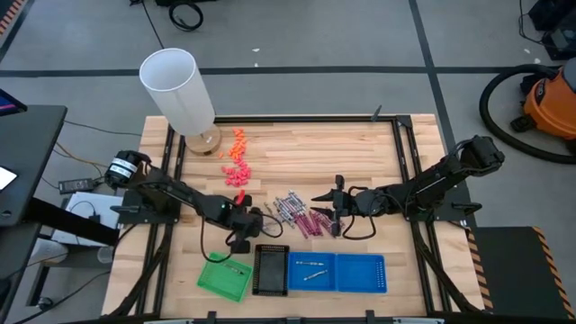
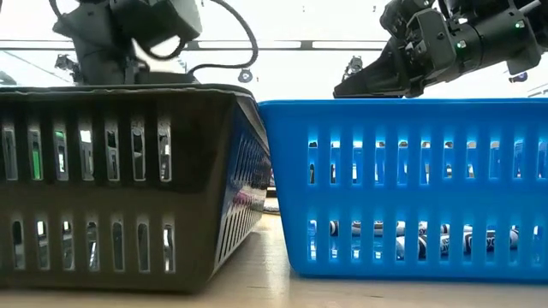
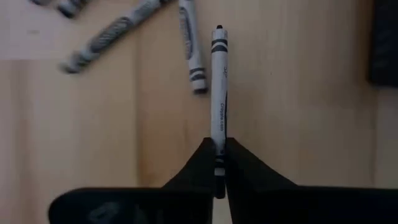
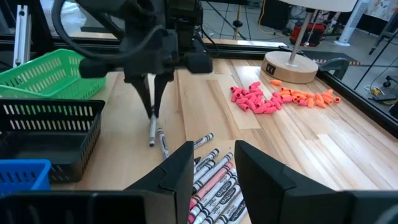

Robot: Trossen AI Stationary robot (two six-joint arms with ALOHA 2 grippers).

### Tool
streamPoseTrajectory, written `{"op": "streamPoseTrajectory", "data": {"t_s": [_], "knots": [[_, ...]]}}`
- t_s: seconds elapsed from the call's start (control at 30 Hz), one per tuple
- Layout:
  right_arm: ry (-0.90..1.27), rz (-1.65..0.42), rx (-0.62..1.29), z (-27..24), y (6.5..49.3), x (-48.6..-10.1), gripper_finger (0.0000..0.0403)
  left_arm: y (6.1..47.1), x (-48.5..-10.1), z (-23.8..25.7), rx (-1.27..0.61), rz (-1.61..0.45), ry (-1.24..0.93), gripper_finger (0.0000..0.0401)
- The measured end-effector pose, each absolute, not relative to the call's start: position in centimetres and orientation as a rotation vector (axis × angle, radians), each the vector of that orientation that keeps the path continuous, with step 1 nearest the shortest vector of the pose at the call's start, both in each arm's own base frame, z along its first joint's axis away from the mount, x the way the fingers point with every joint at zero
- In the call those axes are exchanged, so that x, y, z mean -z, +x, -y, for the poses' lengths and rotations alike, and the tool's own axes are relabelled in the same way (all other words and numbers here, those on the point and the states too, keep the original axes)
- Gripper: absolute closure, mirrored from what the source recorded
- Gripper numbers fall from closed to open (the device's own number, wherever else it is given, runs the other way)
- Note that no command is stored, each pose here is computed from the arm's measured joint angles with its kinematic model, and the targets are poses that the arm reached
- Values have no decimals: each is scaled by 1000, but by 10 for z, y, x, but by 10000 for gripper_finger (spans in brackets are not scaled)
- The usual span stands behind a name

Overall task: Sort crayons
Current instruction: Put the black crayon into the green bin

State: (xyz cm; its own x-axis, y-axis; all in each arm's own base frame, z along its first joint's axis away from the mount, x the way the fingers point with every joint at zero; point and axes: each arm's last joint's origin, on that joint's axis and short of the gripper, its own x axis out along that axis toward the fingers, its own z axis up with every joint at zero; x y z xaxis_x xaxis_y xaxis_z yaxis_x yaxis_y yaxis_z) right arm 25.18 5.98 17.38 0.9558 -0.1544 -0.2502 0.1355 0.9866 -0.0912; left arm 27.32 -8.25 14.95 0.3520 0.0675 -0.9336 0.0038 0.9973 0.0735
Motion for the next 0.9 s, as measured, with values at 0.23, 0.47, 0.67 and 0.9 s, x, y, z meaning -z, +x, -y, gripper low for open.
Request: {"op": "streamPoseTrajectory", "data": {"t_s": [0.23, 0.47, 0.67, 0.9], "knots": [[-69, -252, 140, -60, 252, -174, 276, 276, -191, 88, -45, -1290, 110, 384], [-70, -256, 140, -60, 252, -174, 276, 261, -236, 110, -31, -1358, 110, 384], [-69, -258, 139, -60, 252, -174, 276, 242, -257, 144, 71, -1306, 21, 383], [-64, -255, 139, -60, 252, -174, 276, 217, -258, 181, 107, -1295, -62, 383]]}}
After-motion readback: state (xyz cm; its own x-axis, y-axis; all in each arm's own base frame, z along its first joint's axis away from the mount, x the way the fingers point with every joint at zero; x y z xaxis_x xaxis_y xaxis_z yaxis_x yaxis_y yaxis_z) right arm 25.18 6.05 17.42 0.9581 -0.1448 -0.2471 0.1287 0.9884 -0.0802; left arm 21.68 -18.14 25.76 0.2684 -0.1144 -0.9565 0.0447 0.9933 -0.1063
